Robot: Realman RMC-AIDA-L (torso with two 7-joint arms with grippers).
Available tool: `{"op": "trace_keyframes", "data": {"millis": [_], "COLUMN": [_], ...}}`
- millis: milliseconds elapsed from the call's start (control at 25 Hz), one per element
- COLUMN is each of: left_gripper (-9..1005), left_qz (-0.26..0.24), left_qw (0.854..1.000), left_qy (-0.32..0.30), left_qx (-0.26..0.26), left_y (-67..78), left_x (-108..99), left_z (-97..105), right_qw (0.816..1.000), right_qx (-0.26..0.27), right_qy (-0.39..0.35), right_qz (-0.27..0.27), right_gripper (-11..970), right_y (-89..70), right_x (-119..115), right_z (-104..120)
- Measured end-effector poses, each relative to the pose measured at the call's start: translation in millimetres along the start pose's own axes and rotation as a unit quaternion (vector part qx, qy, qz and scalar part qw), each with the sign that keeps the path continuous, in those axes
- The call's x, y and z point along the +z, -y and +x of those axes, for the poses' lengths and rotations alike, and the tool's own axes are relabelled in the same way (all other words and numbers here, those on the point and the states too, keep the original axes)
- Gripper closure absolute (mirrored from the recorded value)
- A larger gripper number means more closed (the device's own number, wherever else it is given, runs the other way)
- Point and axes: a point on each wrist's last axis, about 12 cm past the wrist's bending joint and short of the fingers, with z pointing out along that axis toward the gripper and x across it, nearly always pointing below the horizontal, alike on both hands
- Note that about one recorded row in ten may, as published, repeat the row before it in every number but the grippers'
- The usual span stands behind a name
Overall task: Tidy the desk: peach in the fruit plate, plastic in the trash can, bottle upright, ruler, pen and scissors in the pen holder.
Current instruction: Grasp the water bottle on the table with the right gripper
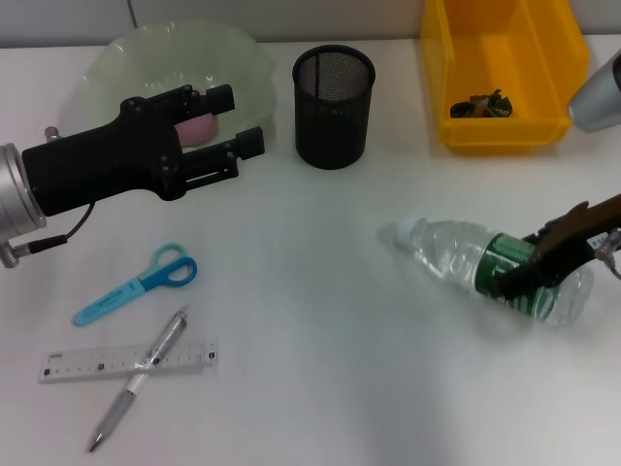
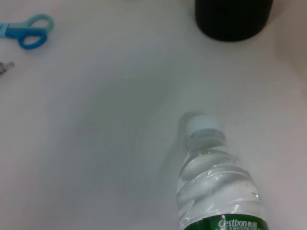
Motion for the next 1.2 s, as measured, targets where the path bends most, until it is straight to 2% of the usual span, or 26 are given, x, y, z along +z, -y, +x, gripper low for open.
{"op": "trace_keyframes", "data": {"millis": [360, 600, 800, 1000, 1200], "left_gripper": [367, 368, 368, 369, 370], "left_qz": [-0.002, -0.001, 0.0, -0.001, -0.001], "left_qw": [1.0, 1.0, 1.0, 1.0, 1.0], "left_qy": [0.001, 0.003, 0.003, 0.003, 0.002], "left_qx": [-0.001, 0.0, 0.001, 0.001, 0.0], "left_y": [0.3, -0.2, -0.4, -0.4, -0.1], "left_x": [-1.2, 0.0, 0.3, 0.1, -0.3], "left_z": [0.7, -0.8, -1.2, -1.3, -0.6], "right_qw": [0.999, 0.999, 0.999, 0.999, 0.999], "right_qx": [-0.001, 0.004, 0.011, 0.025, 0.045], "right_qy": [0.033, 0.046, 0.041, 0.004, -0.01], "right_qz": [0.022, 0.023, 0.017, -0.019, -0.009], "right_gripper": [204, 280, 495, 606, 718], "right_y": [-2.2, -2.3, -2.1, -7.4, -6.4], "right_x": [-17.7, -22.9, -19.4, -15.0, -18.0], "right_z": [-2.1, -0.6, 1.1, -5.4, -11.5]}}
